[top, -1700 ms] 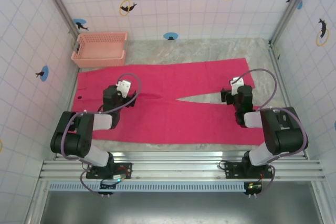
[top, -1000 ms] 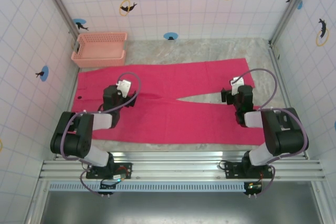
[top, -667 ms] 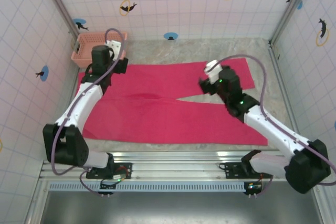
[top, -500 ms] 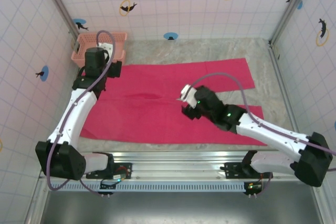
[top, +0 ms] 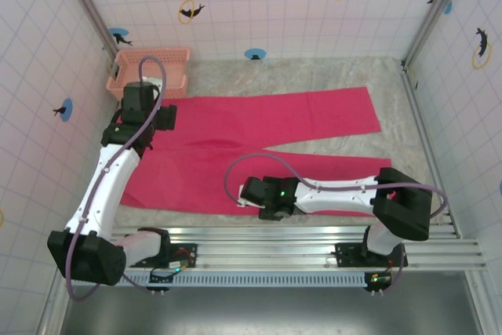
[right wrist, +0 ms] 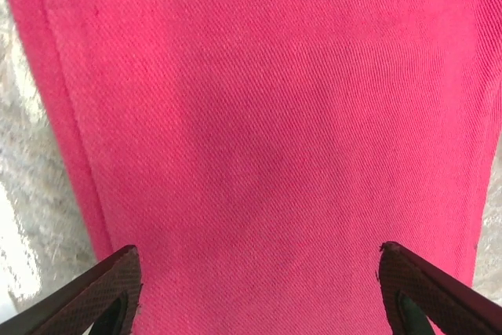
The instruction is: Roll up the long pants
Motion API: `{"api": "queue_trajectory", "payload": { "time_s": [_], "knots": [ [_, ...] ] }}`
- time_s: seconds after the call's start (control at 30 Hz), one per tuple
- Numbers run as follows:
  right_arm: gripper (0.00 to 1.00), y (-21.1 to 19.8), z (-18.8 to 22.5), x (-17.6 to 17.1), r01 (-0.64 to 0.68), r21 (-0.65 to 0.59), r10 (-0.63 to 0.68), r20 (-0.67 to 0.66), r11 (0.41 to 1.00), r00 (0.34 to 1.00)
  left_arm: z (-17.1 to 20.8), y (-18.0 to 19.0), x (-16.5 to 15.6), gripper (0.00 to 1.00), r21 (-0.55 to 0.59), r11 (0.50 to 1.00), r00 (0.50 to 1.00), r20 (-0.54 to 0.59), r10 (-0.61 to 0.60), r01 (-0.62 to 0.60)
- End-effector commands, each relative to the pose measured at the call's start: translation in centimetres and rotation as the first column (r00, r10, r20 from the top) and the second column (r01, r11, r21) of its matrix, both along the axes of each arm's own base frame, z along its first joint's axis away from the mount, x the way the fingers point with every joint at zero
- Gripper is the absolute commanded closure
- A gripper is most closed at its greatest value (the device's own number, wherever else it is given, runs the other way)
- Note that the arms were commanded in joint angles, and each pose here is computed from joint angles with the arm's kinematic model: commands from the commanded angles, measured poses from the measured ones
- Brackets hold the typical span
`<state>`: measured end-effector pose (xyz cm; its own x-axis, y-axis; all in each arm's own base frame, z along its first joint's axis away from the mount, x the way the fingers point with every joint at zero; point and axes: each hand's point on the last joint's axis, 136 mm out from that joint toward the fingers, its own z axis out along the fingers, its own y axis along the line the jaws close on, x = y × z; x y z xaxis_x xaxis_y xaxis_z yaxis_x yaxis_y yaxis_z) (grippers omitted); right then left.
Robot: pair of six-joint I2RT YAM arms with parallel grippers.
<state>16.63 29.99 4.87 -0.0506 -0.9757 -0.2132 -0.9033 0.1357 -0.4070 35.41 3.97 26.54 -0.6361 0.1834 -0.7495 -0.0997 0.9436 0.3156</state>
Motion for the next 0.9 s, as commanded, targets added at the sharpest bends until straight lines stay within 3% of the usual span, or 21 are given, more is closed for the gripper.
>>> {"api": "queue_trajectory", "payload": {
  "time_s": [0.0,0.17,0.37,0.57,0.73,0.87],
  "knots": [
    [0.23,1.1,-0.7,0.2,-0.002,-0.009,0.002,-0.015,1.0,1.0,0.3,0.6,-1.0,0.03,0.036,0.999,1.0,-0.011,0.008,-0.007],
    [0.27,1.2,-2.1,-0.7,0.007,-0.042,-0.01,-0.082,0.999,0.997,0.5,0.7,-1.6,0.02,0.05,0.999,1.0,-0.003,0.009,-0.009],
    [0.24,1.5,0.0,-0.4,0.044,0.03,-0.043,-0.055,0.999,0.998,0.4,0.3,-1.8,0.02,0.026,1.0,1.0,0.003,-0.007,0.007],
    [0.26,0.7,0.2,-1.8,0.049,0.02,-0.046,-0.132,0.999,0.99,0.2,0.1,-1.8,0.03,0.019,1.0,1.0,-0.005,-0.019,0.019],
    [0.27,0.0,-1.2,-2.6,0.062,0.013,-0.059,-0.169,0.998,0.984,-0.3,0.1,-1.8,0.02,0.029,0.999,1.0,-0.015,-0.02,0.021],
    [0.34,-0.4,-3.4,-2.9,0.068,-0.026,-0.072,-0.2,0.997,0.977,-0.6,0.2,-1.9,0.03,0.033,0.999,1.0,-0.018,-0.022,0.022]
  ]
}}
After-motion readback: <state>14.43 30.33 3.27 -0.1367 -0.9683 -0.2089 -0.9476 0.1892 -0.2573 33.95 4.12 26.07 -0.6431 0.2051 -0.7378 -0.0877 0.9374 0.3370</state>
